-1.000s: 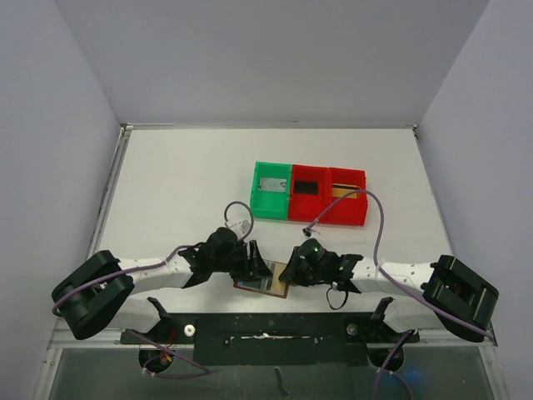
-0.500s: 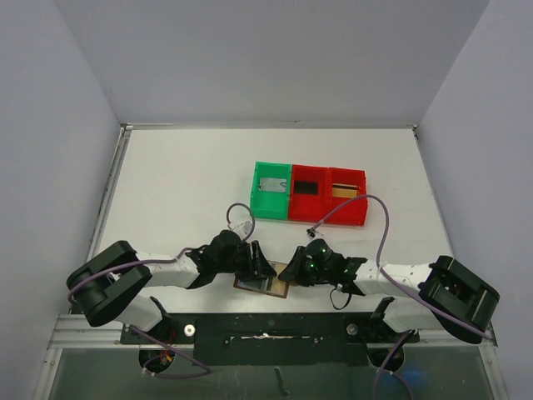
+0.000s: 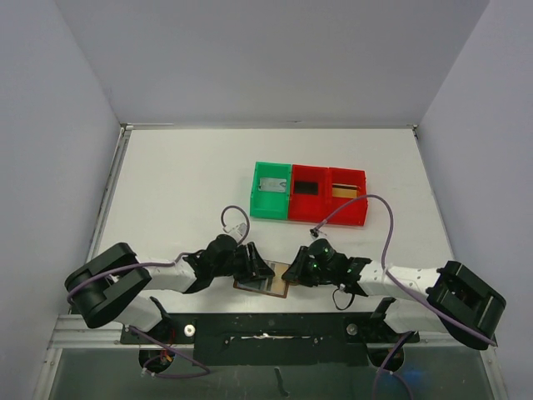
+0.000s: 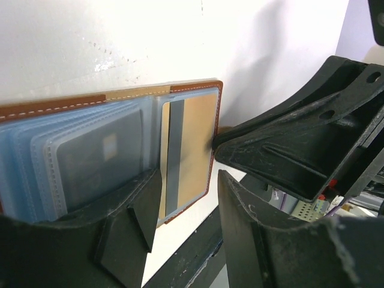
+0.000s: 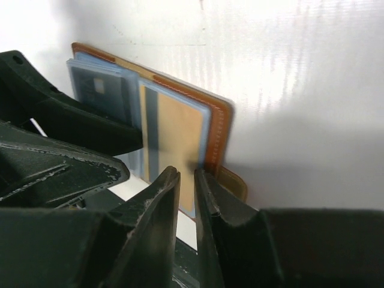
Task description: Take the credit cards out of the card holder
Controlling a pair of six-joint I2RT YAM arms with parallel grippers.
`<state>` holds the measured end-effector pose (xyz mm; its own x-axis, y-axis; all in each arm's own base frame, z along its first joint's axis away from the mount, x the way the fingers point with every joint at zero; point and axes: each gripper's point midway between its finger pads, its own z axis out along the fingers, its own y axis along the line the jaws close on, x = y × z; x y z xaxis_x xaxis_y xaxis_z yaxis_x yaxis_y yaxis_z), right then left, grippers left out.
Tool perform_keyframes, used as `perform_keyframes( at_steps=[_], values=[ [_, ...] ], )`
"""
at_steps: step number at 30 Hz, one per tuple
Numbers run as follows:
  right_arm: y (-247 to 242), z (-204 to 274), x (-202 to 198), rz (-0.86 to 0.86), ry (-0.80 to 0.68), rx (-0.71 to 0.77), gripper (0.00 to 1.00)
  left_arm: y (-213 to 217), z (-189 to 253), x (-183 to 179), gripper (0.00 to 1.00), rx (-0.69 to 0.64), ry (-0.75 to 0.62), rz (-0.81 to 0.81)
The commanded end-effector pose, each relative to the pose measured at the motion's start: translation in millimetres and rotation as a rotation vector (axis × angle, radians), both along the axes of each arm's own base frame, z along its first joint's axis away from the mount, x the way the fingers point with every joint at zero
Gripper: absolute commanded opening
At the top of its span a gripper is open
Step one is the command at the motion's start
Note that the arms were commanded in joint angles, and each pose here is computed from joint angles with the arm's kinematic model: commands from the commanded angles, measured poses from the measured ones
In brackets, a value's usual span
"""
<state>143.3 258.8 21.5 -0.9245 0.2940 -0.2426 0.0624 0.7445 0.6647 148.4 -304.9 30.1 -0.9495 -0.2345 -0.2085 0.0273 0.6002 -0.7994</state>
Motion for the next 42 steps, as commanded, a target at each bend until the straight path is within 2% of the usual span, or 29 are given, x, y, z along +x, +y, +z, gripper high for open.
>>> perform_keyframes(
  at_steps=[1,10,14,20,25,29,42],
  values=[
    [-7.1,9.9,8.2,-0.012,-0.048,-0.055,0.19,14.5,-14.1,0.8,0.42,0.11,-0.002,0.023],
    [5.5,9.8,7.7,0.023,-0.047,-0.033,0.18,11.4,-10.7,3.3,0.42,0.12,-0.012,0.006],
    [3.0,25.4,15.6,0.006,-0.094,-0.059,0.18,11.3,-7.6,4.3,0.42,0.125,-0.021,0.005],
    [10.8,50.1,22.1,0.015,-0.148,-0.005,0.19,12.2,-4.4,5.6,0.43,0.124,-0.031,0.011],
    [20.1,36.3,15.8,0.054,-0.103,0.013,0.19,11.1,-5.3,5.6,0.43,0.123,-0.028,0.008],
    [17.2,9.8,8.2,0.059,-0.023,-0.035,0.19,10.2,-4.5,5.8,0.43,0.121,-0.029,0.005],
    [11.4,-15.5,-2.6,0.054,0.041,-0.03,0.16,23.6,-15.5,3.7,0.49,0.177,-0.021,0.029]
  ],
)
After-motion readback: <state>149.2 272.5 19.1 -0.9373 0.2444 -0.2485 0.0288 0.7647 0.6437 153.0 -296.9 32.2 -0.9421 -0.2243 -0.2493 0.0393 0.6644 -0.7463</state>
